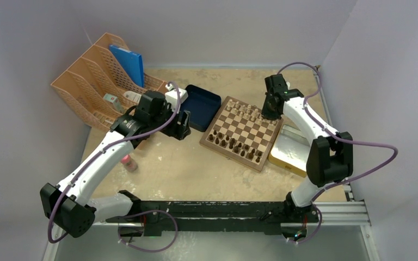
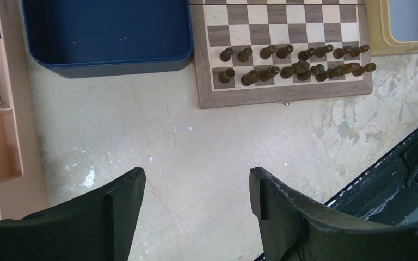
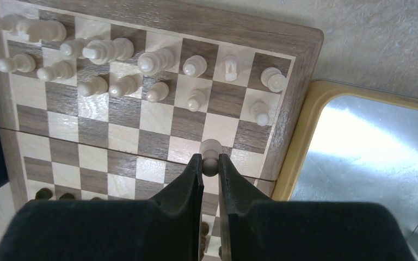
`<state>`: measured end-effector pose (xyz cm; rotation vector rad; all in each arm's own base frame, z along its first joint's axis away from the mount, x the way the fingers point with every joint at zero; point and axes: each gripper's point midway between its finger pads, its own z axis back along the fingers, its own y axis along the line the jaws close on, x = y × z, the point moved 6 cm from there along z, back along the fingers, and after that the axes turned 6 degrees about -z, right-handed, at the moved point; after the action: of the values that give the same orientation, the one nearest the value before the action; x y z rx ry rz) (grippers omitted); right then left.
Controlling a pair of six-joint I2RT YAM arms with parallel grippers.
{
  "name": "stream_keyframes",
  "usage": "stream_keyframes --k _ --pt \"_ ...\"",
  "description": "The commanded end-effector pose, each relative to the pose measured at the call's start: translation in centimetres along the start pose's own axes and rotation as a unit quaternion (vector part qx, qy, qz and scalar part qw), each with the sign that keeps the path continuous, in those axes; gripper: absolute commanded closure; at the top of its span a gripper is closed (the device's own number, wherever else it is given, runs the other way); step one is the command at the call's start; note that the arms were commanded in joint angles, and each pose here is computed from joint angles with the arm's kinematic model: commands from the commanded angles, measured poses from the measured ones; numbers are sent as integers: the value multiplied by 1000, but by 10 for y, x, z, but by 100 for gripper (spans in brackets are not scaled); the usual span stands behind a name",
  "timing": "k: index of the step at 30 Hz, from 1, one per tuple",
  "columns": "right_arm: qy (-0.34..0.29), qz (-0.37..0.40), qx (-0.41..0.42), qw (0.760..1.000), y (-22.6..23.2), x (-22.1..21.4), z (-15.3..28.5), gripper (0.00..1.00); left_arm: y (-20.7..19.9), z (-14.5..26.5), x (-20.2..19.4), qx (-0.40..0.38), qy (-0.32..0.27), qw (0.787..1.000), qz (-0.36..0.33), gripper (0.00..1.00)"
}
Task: Set up the chess pieces on the board
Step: Place the chess piece on the chessboard.
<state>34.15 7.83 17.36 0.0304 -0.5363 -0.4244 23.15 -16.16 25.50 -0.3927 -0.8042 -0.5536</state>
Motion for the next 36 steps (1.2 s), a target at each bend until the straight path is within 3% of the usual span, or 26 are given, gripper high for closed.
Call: stream_keyframes --k 1,36 --pt "-10 1 -1 1000 -5 4 -8 89 0 14 21 9 -39 999 -17 30" --pt "-14 8 -28 999 -9 4 -49 88 -1 23 29 14 -51 998 -20 30"
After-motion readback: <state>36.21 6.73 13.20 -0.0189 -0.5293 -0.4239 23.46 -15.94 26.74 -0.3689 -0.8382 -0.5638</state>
